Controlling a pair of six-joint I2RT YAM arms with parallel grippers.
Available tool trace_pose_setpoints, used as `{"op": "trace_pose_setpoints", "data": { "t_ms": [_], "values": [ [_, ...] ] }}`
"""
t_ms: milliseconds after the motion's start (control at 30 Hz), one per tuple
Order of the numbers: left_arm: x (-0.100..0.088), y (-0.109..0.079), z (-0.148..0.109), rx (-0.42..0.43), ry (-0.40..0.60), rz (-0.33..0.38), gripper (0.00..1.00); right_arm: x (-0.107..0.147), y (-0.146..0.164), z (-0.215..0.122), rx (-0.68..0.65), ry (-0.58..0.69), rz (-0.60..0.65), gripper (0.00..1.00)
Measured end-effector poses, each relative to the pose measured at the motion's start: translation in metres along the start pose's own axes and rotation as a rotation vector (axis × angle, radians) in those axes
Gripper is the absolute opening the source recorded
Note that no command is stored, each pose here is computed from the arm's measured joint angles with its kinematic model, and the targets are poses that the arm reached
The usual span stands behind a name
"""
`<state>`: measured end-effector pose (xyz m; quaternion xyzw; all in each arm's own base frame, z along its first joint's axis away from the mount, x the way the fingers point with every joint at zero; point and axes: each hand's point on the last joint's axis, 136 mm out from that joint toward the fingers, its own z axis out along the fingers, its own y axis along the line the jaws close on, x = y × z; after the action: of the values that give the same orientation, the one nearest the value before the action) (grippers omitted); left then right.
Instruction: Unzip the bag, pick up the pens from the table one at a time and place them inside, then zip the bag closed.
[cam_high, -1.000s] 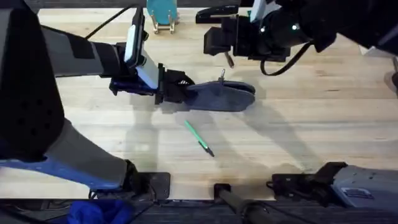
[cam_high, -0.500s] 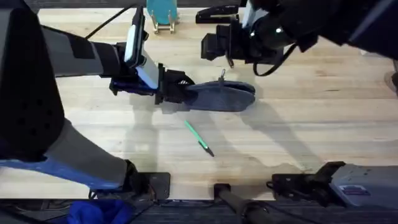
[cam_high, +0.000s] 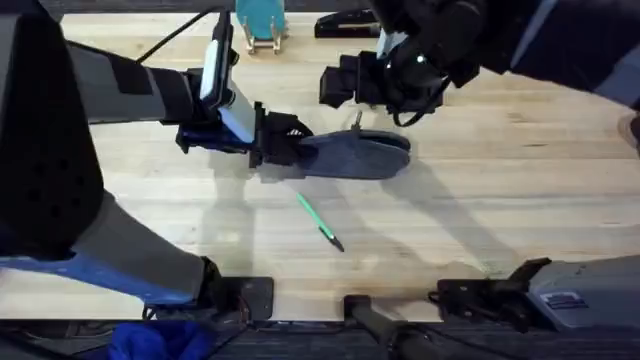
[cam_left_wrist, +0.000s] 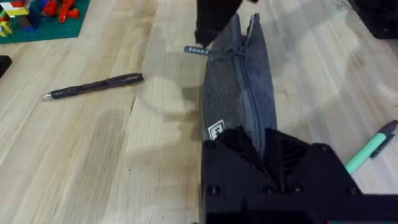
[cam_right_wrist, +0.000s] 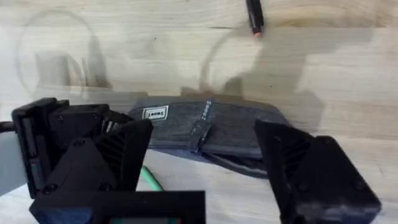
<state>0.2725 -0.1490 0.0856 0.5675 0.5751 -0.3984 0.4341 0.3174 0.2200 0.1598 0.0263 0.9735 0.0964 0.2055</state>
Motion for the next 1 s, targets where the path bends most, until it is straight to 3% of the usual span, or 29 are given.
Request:
{"op": "trace_pose_setpoints", "data": {
  "t_ms": [1000],
  "values": [
    [0.000, 0.000, 0.000, 0.000, 0.000, 0.000, 0.043, 0.022, 0.008, 0.033, 0.041, 0.082, 0.028, 0.997]
  ]
}}
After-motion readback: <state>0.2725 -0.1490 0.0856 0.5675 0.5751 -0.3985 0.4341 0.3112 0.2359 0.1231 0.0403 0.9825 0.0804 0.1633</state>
